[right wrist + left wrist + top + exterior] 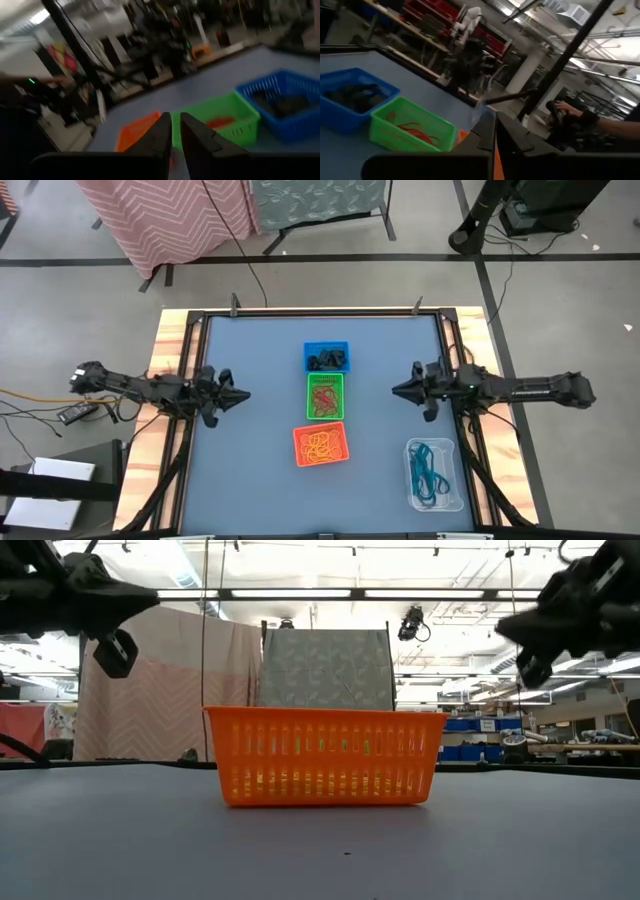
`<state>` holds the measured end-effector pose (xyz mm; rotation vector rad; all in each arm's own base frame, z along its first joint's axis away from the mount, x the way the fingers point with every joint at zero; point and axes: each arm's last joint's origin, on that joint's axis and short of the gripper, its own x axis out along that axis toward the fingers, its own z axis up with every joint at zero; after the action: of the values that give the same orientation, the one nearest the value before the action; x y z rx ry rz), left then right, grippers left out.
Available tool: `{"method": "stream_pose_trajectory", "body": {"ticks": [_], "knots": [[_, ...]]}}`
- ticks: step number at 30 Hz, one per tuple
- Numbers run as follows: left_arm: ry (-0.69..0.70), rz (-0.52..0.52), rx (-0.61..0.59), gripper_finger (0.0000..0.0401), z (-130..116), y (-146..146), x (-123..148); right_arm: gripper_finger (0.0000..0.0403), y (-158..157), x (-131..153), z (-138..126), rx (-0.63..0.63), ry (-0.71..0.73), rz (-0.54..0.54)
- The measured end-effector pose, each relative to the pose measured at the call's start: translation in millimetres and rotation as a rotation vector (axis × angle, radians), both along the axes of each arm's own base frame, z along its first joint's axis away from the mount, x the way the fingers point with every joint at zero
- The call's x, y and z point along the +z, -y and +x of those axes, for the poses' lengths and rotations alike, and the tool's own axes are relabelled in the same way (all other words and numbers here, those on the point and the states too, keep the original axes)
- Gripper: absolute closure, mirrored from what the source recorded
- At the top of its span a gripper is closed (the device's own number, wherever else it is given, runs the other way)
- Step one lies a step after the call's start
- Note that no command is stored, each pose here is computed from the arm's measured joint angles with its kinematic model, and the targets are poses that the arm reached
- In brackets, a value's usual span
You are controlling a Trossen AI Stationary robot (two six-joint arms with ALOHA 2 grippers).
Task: Sort rubber bands into baskets
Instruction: Return to Home Position
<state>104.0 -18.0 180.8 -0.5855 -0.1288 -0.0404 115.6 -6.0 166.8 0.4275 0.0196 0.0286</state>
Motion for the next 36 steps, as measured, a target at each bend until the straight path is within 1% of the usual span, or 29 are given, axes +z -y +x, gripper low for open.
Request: {"method": "stream_pose_trajectory", "body": {"ticks": [4, 8, 14, 18, 26, 31, 32, 34, 36], "knots": [[-0.012, 0.003, 0.048, 0.0382, -6, -6, -3, 0.0351, -1, 12, -9, -0.005, 0.133, -0.01], [-0.081, 0.015, 0.096, 0.0382, -8, -11, -10, 0.0351, -1, 23, -20, -0.01, 0.268, -0.021], [-0.084, 0.016, 0.092, 0.0382, -8, -10, -11, 0.0351, -1, 36, -25, -0.022, 0.407, -0.032], [-0.066, 0.012, 0.095, 0.0382, -8, -10, -9, 0.0351, -1, 38, -27, -0.023, 0.438, -0.034], [-0.042, 0.007, 0.093, 0.0382, -8, -10, -6, 0.0351, -1, 38, -26, -0.023, 0.433, -0.033], [-0.043, 0.01, 0.045, 0.0382, -9, -6, -7, 0.0351, -1, 38, -26, -0.023, 0.431, -0.033], [-0.061, 0.068, 0.031, 0.0382, -8, -5, -8, 0.0351, -1, 38, -26, -0.023, 0.431, -0.033], [-0.093, 0.303, 0.018, 0.0382, -8, -4, -12, 0.0351, -1, 38, -26, -0.023, 0.431, -0.033], [-0.093, 0.475, 0.048, 0.0382, -8, -6, -12, 0.0351, -1, 38, -26, -0.023, 0.43, -0.033]]}}
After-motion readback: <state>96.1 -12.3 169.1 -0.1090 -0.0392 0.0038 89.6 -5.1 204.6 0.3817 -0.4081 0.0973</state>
